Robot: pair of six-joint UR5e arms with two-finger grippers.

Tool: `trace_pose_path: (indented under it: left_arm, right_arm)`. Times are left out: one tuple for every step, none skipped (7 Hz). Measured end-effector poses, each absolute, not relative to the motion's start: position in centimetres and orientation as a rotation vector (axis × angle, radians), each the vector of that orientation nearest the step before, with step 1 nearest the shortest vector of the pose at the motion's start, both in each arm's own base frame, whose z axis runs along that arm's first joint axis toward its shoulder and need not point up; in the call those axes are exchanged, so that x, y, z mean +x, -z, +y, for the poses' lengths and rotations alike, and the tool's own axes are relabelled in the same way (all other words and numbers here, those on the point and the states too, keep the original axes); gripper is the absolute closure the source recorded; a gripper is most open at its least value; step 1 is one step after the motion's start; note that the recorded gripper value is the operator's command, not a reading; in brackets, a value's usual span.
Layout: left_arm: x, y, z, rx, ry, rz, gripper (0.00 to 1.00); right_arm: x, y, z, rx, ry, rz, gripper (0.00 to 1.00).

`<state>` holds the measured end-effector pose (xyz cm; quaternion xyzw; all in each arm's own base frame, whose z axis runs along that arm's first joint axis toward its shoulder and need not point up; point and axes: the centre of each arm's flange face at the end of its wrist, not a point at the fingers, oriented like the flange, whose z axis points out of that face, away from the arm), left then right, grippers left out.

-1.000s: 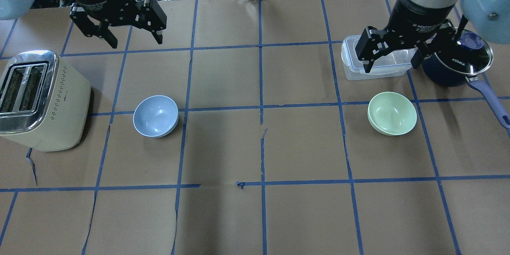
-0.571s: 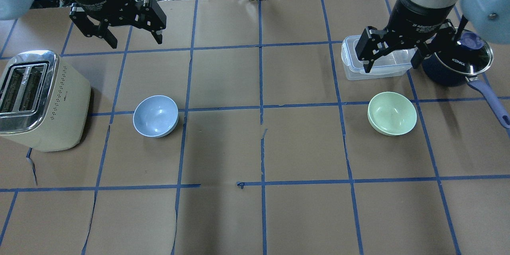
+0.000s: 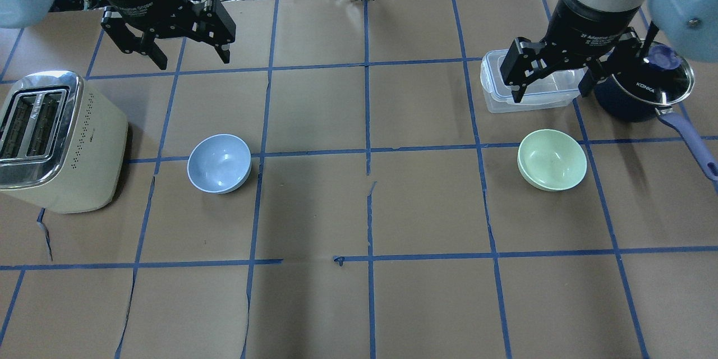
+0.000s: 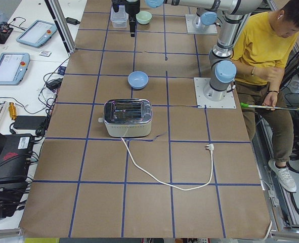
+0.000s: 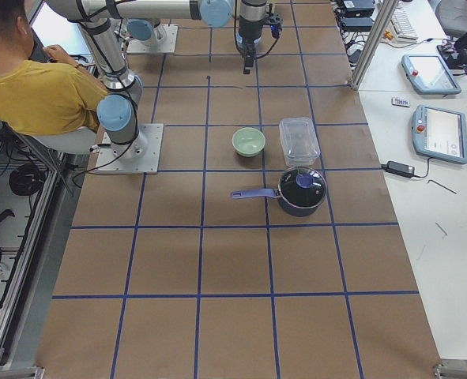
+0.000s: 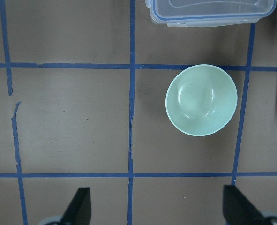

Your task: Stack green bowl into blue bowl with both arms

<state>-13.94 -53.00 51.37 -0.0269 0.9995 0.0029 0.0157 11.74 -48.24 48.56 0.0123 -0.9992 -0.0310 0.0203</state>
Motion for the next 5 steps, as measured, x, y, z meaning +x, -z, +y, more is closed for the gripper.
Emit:
trace_pose_path:
  left_arm:
    - [-13.94,-51.49,-53.03,-0.084,-0.005,3.109,0.0]
    - [-13.93,-51.59,-53.05,-0.084,-0.002,3.11,0.0]
    - [-13.9,-51.64,-53.05,-0.085,0.0,3.11,0.0]
    - [-13.88,-51.72,-53.03,-0.086,0.002,3.11,0.0]
    - [-13.87,-51.7,-53.01,-0.086,0.001,3.11,0.0]
  right_arm:
    - [11.74,-48.55,-48.23,0.037,0.096,-3.099,0.0]
    - [11.74,-48.55,-48.23,0.037,0.096,-3.099,0.0]
    - [11.74,-48.55,-48.23,0.04,0.096,-3.099,0.0]
    - [11.74,-48.55,-48.23,0.041,0.097,-3.099,0.0]
    - [11.74,-48.55,-48.23,0.041,0.097,-3.099,0.0]
